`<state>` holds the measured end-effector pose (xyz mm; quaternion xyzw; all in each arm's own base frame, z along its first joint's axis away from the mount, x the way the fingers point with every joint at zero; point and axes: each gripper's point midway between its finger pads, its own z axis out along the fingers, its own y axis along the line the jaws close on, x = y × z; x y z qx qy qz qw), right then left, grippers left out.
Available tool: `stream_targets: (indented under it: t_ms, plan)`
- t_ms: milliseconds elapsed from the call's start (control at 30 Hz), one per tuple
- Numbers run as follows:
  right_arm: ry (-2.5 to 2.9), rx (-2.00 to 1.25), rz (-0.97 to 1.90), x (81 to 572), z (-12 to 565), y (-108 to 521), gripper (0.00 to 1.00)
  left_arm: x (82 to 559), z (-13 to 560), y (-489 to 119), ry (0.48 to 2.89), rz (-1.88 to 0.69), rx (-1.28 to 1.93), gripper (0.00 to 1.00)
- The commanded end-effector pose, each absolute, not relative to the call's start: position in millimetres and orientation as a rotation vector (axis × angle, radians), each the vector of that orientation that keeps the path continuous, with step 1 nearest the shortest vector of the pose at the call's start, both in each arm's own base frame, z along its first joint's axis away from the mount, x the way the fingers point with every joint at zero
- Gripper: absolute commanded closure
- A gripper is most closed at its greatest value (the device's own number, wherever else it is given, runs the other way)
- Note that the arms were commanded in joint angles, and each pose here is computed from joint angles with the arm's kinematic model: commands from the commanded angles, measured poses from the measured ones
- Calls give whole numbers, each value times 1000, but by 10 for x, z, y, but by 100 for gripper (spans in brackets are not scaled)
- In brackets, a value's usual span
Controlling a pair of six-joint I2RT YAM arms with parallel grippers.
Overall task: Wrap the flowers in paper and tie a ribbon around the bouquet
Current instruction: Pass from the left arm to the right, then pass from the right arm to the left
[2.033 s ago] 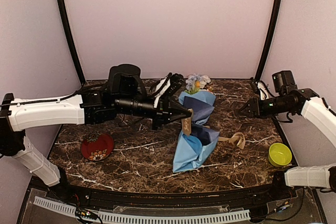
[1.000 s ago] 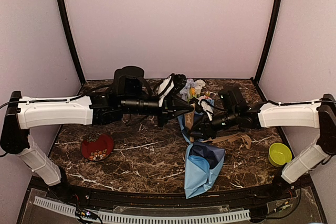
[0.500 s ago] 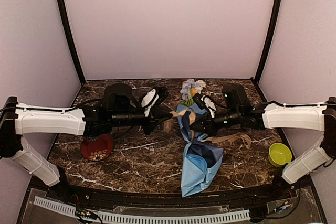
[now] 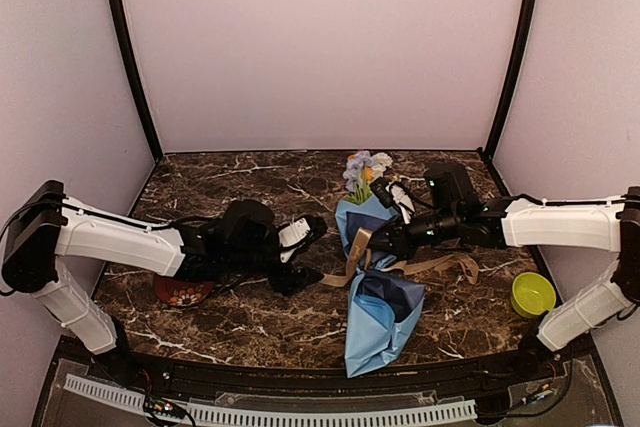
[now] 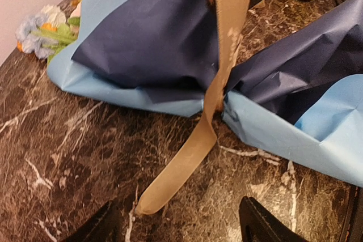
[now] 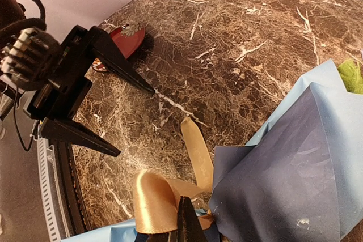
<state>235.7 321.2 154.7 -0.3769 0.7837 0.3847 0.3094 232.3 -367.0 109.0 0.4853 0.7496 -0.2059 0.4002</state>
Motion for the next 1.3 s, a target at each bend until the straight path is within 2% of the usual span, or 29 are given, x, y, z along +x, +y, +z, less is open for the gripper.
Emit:
stream_targets:
  t_ms: [0, 200, 467, 633, 800, 933, 1167, 1267]
  plan:
    - [2034, -974, 1035, 2342, 1662, 3250, 100, 2238, 1560, -4051, 1650, -627, 1272, 28]
    - [2038, -930, 1023, 2384, 1664, 3233, 100, 2508, 1667, -4305, 1621, -640, 1041, 29]
    - [2054, -856, 1033, 2430, 1678, 3223, 100, 2517, 1573, -4621, 1595, -670, 1035, 34]
    - [2056, -843, 1041, 2422, 1672, 3216, 100, 2590, 1557, -4722, 1595, -674, 997, 51]
    - [2043, -831, 1049, 2434, 1721, 3225, 100, 2552, 1482, -4771, 1616, -719, 992, 55]
    - [2030, -805, 1076, 2439, 1766, 3241, 100, 2530, 1444, -4791, 1639, -719, 979, 63]
    - [2051, -774, 1081, 2451, 1724, 3234, 100, 2557, 1440, -4736, 1692, -489, 839, 62]
    - [2059, -766, 1079, 2465, 1702, 3236, 100, 2528, 1326, -4748, 1733, -470, 817, 52]
